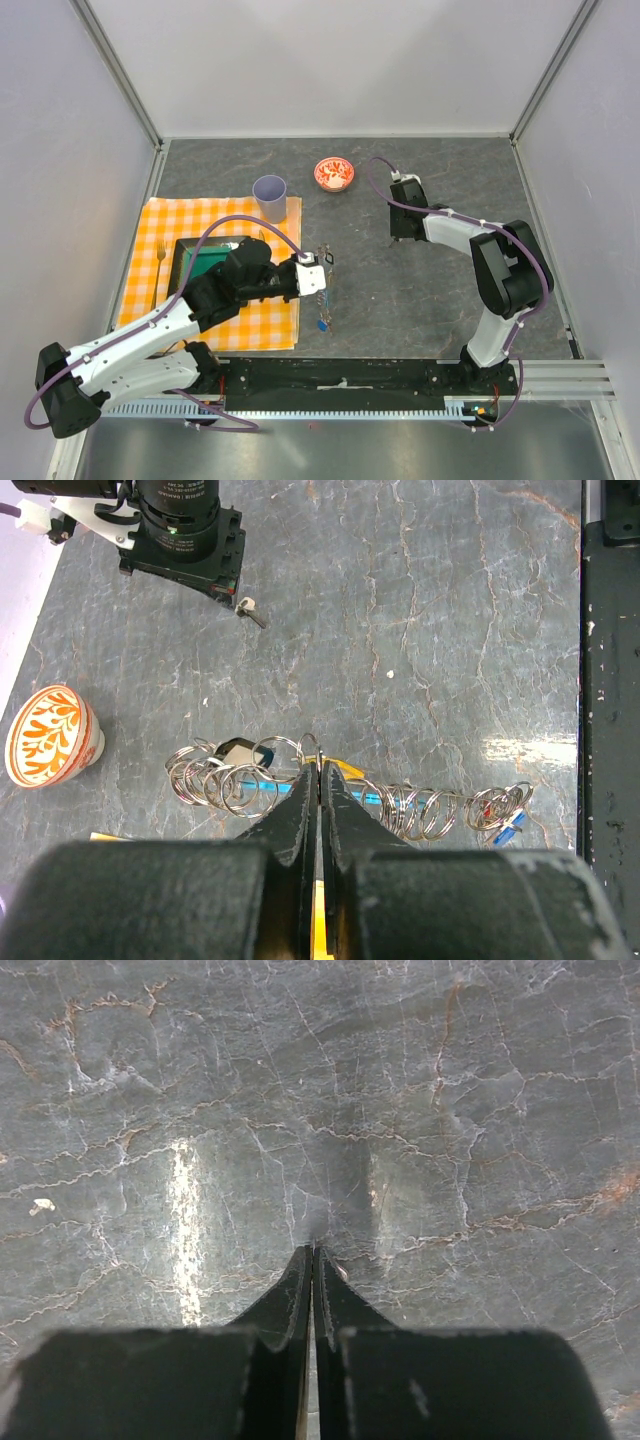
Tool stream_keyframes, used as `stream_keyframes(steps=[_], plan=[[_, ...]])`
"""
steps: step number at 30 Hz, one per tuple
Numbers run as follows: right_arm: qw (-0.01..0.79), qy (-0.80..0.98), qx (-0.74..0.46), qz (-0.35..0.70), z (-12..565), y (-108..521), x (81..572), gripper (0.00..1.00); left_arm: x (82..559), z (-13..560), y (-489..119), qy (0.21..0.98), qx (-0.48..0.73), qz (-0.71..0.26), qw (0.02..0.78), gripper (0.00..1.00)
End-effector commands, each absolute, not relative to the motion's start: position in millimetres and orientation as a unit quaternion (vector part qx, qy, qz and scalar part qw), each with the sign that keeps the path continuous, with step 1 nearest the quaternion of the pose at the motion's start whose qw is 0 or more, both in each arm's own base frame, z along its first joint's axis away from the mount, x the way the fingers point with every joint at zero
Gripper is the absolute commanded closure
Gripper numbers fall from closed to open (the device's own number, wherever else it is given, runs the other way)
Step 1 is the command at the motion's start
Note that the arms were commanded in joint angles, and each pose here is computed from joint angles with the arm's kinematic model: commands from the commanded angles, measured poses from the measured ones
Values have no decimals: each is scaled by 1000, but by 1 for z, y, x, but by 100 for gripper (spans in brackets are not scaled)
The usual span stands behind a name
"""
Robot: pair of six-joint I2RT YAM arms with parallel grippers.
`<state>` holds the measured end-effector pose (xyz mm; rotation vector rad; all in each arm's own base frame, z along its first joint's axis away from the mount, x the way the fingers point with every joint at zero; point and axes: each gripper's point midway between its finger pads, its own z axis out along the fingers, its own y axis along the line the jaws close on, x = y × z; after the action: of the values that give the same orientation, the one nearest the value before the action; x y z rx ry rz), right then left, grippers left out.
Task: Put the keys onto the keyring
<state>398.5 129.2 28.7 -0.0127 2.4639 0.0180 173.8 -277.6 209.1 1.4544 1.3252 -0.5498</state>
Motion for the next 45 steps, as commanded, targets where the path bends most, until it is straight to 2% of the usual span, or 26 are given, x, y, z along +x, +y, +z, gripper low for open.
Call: stream_keyframes(steps=[1,9,13,17,25,31,45], plan=[[351,936,1,9,45,128,402,100,176,231,-284,517,610,-225,557,98],[399,914,-52,56,96,140,393,100,177,234,-284,514,608,-223,562,98],[455,879,-104,103,143,153,379,100,177,239,-284,511,603,-226,569,98],[509,820,-188,184,184,183,352,100,176,246,-286,506,597,-233,577,98],[590,669,-371,257,251,228,277,100,170,250,-287,490,595,-245,588,98],[599,580,-458,307,269,251,227,100,169,249,-289,486,596,-252,587,98],[546,531,-531,371,261,279,187,100,167,243,-294,482,604,-259,580,98]])
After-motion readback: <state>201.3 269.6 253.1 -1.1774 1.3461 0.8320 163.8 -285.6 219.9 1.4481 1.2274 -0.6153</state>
